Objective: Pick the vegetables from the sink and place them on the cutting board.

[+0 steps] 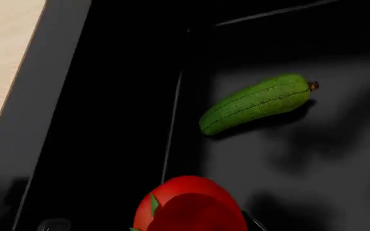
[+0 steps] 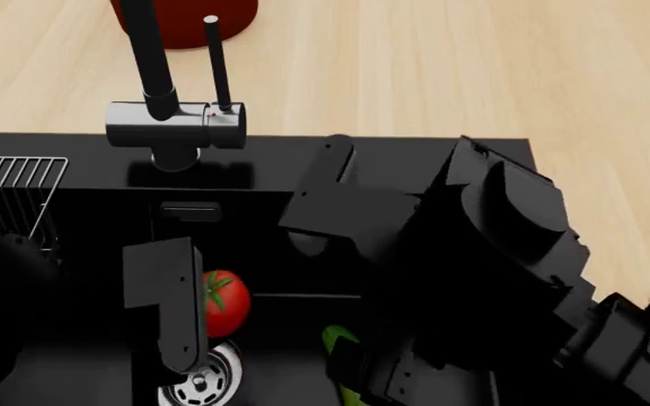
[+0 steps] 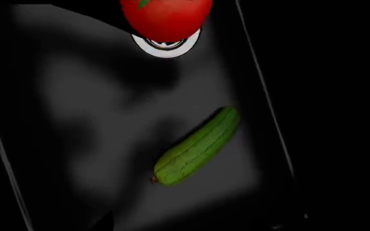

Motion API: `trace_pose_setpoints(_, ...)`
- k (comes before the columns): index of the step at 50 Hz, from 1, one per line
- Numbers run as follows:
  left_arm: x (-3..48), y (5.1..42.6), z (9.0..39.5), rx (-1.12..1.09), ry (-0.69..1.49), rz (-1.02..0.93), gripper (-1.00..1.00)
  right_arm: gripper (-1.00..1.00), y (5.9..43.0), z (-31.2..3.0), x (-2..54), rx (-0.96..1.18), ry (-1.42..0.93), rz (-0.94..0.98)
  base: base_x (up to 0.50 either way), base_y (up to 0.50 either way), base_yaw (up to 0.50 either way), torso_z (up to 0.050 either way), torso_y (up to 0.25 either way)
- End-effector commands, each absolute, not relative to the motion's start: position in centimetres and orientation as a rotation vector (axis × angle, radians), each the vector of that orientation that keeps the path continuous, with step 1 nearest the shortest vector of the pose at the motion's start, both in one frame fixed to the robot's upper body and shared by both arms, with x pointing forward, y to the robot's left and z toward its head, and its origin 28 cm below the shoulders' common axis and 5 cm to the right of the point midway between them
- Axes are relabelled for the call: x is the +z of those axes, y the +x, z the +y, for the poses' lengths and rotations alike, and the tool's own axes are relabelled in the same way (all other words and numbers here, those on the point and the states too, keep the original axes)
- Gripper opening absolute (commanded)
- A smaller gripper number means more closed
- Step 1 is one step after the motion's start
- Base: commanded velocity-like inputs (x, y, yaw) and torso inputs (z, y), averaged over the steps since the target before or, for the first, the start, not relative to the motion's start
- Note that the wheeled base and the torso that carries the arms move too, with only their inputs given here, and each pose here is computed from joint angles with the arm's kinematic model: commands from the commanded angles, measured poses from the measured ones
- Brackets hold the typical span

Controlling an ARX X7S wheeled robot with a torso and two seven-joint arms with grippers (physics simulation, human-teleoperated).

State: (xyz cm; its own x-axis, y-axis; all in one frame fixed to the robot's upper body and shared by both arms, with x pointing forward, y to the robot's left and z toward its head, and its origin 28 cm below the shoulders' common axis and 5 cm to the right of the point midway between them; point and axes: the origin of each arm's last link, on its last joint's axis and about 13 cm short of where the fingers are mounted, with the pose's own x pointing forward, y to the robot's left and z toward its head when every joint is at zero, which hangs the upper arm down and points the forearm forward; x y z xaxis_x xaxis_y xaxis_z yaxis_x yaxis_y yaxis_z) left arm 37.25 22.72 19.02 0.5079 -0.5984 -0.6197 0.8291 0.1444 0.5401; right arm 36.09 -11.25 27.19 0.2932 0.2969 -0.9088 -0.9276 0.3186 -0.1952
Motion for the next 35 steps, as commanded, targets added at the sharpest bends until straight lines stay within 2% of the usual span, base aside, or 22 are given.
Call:
trace_pose_setpoints(1,21.6,35.0,24.4,-0.951,0.928,0.15,-1.0,1.0,37.4,-10.2,27.2,0.94,-0.817,0.956,0.0,0.0,0.0,0.0,0.0)
trace_pose_setpoints(7,22.0,34.5,25.2,-0.913,0.9,0.113,-1.0,1.0,38.5,-9.6,26.2,0.869,-0.75,1.054,0.0,0.0,0.0,0.0,0.0)
trace_pose_setpoints(11,21.8,34.3,25.6,-0.892,0.888,0.11,-1.0,1.0,38.7,-9.0,25.8,0.895,-0.736,1.054,0.0,0.0,0.0,0.0,0.0)
trace_pose_setpoints(17,21.3,34.1,25.8,-0.881,0.878,0.123,-1.0,1.0,40.4,-8.4,24.3,0.758,-0.618,1.062,0.0,0.0,0.0,0.0,0.0)
trace_pose_setpoints(23,21.3,33.9,26.0,-0.868,0.854,0.11,-1.0,1.0,40.5,-8.4,22.8,0.732,-0.568,1.057,0.0,0.0,0.0,0.0,0.0)
trace_pose_setpoints(35,21.2,33.8,26.0,-0.869,0.846,0.116,-1.0,1.0,39.8,-8.7,20.0,0.731,-0.532,1.165,0.0,0.0,0.0,0.0,0.0)
